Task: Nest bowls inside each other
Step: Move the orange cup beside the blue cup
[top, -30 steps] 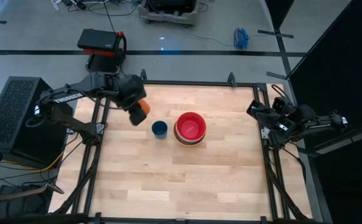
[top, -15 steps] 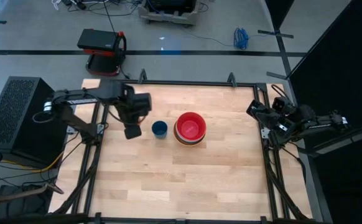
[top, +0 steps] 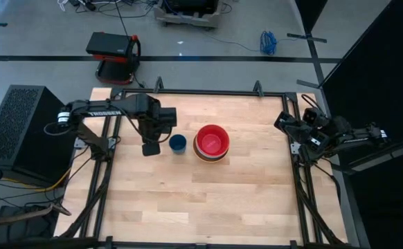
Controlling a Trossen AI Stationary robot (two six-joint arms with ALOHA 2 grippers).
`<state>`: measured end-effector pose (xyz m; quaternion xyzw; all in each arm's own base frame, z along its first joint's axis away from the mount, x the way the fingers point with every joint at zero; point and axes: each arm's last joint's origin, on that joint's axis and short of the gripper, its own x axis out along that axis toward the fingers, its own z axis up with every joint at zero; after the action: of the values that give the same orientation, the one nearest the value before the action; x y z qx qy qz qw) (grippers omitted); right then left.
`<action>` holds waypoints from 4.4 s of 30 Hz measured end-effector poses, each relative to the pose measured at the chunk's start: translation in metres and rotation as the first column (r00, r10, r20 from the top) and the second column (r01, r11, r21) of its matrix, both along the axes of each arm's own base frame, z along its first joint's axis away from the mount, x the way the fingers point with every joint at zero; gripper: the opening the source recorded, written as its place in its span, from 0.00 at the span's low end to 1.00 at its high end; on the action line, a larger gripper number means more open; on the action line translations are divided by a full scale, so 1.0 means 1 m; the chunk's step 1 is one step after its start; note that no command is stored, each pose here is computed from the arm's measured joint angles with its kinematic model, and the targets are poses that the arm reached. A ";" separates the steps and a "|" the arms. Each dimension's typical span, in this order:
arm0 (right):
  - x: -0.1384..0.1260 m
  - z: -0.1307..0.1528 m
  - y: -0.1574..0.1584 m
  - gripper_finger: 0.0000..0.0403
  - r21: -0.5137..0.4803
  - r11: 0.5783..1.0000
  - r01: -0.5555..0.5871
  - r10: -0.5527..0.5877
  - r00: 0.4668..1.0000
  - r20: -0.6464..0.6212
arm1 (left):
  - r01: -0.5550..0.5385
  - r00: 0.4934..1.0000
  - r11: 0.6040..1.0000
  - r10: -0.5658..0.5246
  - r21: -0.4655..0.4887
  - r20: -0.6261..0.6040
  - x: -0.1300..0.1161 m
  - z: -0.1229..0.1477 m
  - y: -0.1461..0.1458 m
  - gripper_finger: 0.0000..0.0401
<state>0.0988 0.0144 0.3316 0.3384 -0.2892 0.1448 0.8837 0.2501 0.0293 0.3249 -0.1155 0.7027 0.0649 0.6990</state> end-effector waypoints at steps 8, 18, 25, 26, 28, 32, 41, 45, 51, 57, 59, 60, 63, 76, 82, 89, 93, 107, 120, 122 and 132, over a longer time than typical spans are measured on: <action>0.000 0.000 0.000 0.23 -0.005 1.000 -0.007 0.007 1.000 0.001 | -0.033 0.999 0.999 0.033 -0.027 -0.031 0.004 -0.023 0.000 0.00; 0.000 0.001 0.001 0.23 -0.010 1.000 -0.017 0.017 1.000 0.009 | -0.082 0.996 0.996 0.081 -0.034 -0.044 0.008 -0.051 0.000 0.00; -0.001 0.001 0.000 0.23 -0.008 1.000 -0.019 0.019 1.000 0.019 | -0.112 0.989 0.993 0.110 0.022 0.101 0.021 -0.051 0.008 0.00; -0.001 0.002 0.000 0.23 -0.007 1.000 -0.020 0.020 1.000 0.021 | -0.133 0.985 0.991 0.130 0.023 0.115 0.022 -0.051 0.010 0.00; -0.001 0.002 0.000 0.23 0.000 1.000 -0.026 0.026 0.999 0.023 | -0.160 0.980 0.987 0.155 0.027 0.124 0.021 -0.051 0.014 0.00; -0.001 0.002 0.001 0.23 0.002 1.000 -0.031 0.031 0.999 0.024 | -0.211 0.968 0.977 0.207 0.010 0.143 0.010 -0.054 0.013 0.00; -0.002 0.002 0.001 0.23 0.006 0.999 -0.042 0.042 0.999 0.026 | -0.321 0.929 0.946 0.322 -0.036 0.181 -0.016 -0.065 0.011 0.00; -0.002 0.002 0.001 0.23 0.008 0.999 -0.047 0.046 0.999 0.027 | -0.367 0.908 0.928 0.371 -0.059 0.196 -0.028 -0.071 0.010 0.00; -0.002 0.002 0.001 0.23 0.007 0.999 -0.041 0.041 0.999 0.027 | -0.396 0.882 0.917 0.394 -0.048 0.257 -0.047 -0.056 0.008 0.00; -0.002 0.002 0.001 0.23 0.005 0.999 -0.038 0.038 0.999 0.027 | -0.375 0.908 0.927 0.372 -0.025 0.195 -0.051 -0.060 0.007 0.00; -0.002 0.002 0.001 0.23 0.005 0.999 -0.038 0.038 0.999 0.026 | -0.372 0.910 0.928 0.370 -0.027 0.188 -0.049 -0.062 0.007 0.00; -0.002 0.002 0.001 0.23 0.005 0.999 -0.038 0.038 0.999 0.026 | -0.370 0.911 0.929 0.368 -0.028 0.184 -0.049 -0.063 0.007 0.00; -0.002 0.002 0.001 0.23 0.005 0.999 -0.038 0.037 0.999 0.026 | -0.363 0.916 0.931 0.363 -0.031 0.171 -0.046 -0.068 0.007 0.00; -0.002 0.002 0.001 0.23 0.007 0.999 -0.036 0.036 0.999 0.026 | -0.335 0.933 0.941 0.339 -0.047 0.119 -0.036 -0.086 0.006 0.00; -0.002 0.002 0.001 0.23 0.009 0.999 -0.038 0.038 0.999 0.026 | -0.310 0.948 0.950 0.312 -0.040 0.064 -0.028 -0.098 0.007 0.00; -0.002 0.002 0.001 0.23 0.009 0.999 -0.038 0.037 0.999 0.026 | -0.303 0.952 0.952 0.304 -0.038 0.028 -0.023 -0.106 0.007 0.00; -0.002 0.002 0.001 0.23 0.007 0.999 -0.036 0.036 0.999 0.026 | -0.305 0.951 0.952 0.306 -0.039 0.033 -0.022 -0.106 0.008 0.00; -0.002 0.002 0.001 0.23 0.001 1.000 -0.031 0.031 0.999 0.026 | -0.312 0.948 0.949 0.314 -0.043 0.042 -0.019 -0.109 0.008 0.00; -0.002 0.002 0.001 0.23 0.002 1.000 -0.030 0.029 0.999 0.027 | -0.316 0.949 0.948 0.316 -0.046 -0.016 -0.010 -0.124 0.009 0.04; -0.002 0.002 0.001 0.23 0.002 1.000 -0.029 0.029 0.999 0.027 | -0.318 0.948 0.947 0.318 -0.046 -0.016 -0.010 -0.124 0.009 0.08; -0.002 0.002 0.001 0.23 0.002 1.000 -0.029 0.029 0.999 0.027 | -0.328 0.945 0.944 0.327 -0.046 -0.015 -0.009 -0.124 0.010 0.27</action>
<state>0.0970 0.0156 0.3337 0.3415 -0.2965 0.1618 0.8771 0.2410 0.0388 0.2009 -0.2470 0.6776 0.1638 0.6731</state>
